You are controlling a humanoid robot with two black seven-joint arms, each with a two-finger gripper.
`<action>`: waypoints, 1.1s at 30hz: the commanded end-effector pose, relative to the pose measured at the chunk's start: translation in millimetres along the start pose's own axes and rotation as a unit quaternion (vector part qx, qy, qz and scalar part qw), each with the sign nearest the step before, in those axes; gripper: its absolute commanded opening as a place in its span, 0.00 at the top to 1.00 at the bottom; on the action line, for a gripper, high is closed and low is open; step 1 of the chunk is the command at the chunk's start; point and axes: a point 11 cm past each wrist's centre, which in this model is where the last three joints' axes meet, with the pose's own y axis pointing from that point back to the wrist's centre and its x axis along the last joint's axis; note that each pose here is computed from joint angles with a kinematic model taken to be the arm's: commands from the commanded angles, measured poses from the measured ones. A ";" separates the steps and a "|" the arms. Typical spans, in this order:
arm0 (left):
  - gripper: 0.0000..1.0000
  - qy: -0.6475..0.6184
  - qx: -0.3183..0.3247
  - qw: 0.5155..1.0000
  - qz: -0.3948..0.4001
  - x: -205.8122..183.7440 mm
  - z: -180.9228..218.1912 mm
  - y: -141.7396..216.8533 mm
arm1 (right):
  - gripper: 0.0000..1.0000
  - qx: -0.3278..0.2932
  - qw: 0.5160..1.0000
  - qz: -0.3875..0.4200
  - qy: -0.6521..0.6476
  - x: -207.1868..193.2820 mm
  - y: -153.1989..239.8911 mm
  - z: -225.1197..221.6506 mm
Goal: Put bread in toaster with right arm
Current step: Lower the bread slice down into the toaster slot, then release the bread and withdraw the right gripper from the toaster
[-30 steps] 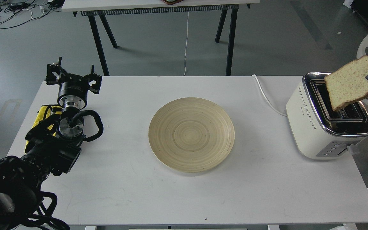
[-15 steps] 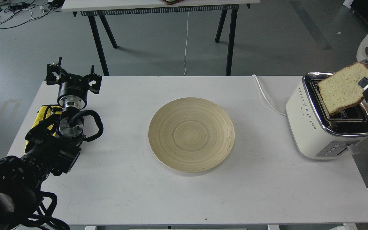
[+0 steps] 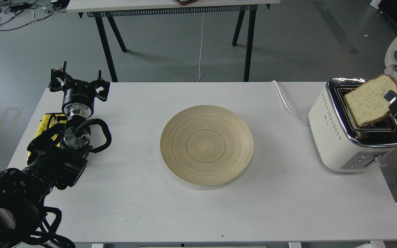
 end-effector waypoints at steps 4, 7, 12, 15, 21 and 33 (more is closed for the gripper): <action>0.00 0.000 0.000 1.000 0.000 -0.2 0.0 -0.1 | 0.78 0.000 1.000 -0.003 -0.008 -14.6 -13.2 -2.0; 0.00 0.000 0.000 1.000 0.000 -0.2 0.0 -0.1 | 0.57 0.001 1.000 -0.001 -0.010 -20.5 -21.2 -2.3; 0.00 0.000 0.000 1.000 0.001 0.5 -0.1 0.3 | 0.09 0.008 1.000 0.014 -0.017 -13.0 -28.0 -8.5; 0.00 0.000 0.000 1.000 0.000 -0.2 0.0 -0.1 | 0.04 0.009 0.999 0.026 -0.016 -2.9 -28.9 -8.6; 0.00 0.000 0.000 1.000 0.000 -0.2 0.0 -0.1 | 0.03 0.027 0.994 0.099 -0.020 55.3 -39.7 -25.6; 0.00 0.000 0.000 1.000 0.000 -0.2 0.0 -0.1 | 0.02 0.131 0.879 0.062 -0.455 74.2 -90.6 -121.1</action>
